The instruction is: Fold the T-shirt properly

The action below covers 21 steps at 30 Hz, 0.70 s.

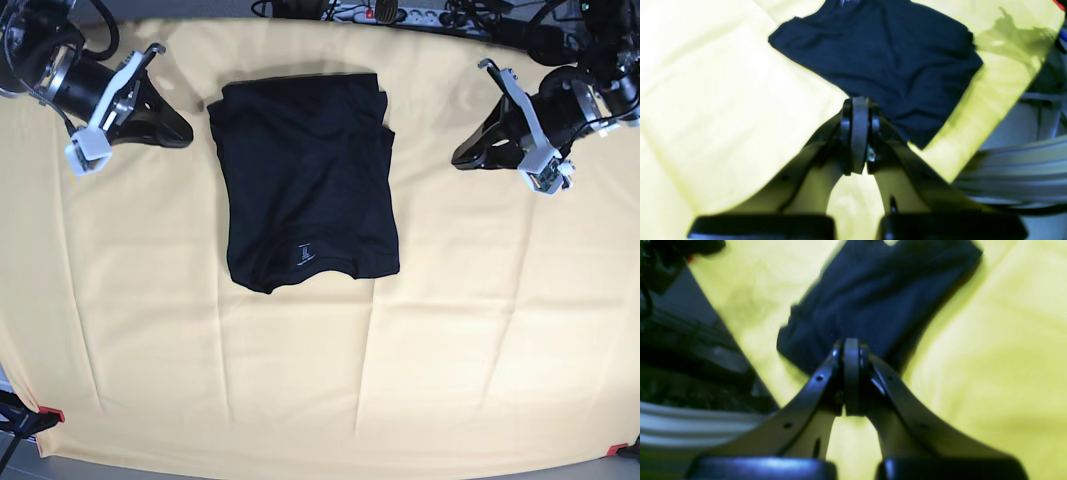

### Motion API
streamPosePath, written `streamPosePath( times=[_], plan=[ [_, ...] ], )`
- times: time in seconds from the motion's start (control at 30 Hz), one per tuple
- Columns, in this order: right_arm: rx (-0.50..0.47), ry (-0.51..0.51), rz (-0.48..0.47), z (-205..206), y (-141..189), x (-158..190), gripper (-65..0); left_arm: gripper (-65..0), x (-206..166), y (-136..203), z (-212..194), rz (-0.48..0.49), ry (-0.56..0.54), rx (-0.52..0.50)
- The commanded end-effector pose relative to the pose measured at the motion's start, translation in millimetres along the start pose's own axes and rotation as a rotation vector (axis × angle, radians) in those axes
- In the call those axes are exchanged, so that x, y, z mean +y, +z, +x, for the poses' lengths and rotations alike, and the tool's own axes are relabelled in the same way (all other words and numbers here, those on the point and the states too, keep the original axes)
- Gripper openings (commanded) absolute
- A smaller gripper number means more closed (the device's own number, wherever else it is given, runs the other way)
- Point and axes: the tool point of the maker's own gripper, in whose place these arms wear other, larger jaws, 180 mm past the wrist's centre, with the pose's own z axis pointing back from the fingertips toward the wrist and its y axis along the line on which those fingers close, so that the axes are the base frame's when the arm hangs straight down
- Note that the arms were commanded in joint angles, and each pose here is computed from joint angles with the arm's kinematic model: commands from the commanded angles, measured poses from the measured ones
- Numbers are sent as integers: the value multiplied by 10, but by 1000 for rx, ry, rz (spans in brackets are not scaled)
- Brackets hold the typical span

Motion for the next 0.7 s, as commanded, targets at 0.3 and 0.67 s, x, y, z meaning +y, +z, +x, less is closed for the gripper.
streamPosePath(
  times=[0.3, 0.67],
  plan=[
    [144, -150, -74, -559, 464, 257, -650, -650, -418, 364, -500, 2, 109, 178],
    [505, -367, -53, -1434, 987, 777, -650, -650, -1313, 874, -1345, -152, 398, 530]
  ],
)
